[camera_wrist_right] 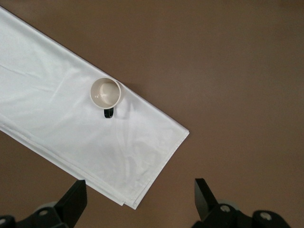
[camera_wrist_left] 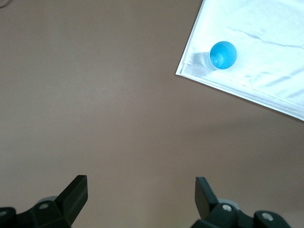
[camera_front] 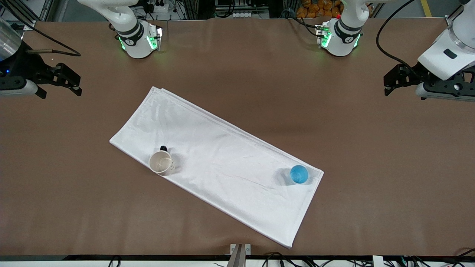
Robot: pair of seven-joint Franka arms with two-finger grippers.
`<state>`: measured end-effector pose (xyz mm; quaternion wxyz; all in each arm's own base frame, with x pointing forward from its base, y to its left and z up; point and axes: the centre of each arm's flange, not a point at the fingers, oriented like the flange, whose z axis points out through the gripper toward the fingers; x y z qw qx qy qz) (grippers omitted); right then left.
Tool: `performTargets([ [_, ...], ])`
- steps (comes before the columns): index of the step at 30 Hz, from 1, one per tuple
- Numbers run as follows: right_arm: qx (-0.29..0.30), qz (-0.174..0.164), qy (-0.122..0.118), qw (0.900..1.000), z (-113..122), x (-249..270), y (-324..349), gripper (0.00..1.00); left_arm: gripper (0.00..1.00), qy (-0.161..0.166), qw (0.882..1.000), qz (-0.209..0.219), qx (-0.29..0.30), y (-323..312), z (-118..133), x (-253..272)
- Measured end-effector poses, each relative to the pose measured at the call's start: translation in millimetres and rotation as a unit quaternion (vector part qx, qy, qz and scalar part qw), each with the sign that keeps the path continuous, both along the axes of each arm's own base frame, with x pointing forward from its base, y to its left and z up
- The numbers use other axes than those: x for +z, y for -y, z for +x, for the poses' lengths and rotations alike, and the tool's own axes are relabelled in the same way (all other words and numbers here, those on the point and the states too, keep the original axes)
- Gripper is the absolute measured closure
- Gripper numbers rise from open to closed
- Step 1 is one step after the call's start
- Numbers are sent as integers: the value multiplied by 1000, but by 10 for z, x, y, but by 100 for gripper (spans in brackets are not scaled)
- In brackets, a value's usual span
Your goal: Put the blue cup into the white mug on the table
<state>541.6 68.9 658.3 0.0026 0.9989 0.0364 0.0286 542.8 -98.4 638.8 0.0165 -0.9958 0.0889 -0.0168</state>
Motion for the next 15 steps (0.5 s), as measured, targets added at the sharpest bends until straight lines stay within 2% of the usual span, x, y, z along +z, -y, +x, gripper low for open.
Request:
performTargets([
  [10,1,0,1,1000,0,5,-12,0,0,-3,1000,0,2,44,10,-32],
  [15,2,0,1,1000,-1,5,-20,0,0,-12,1000,1,2,74,111,-152],
])
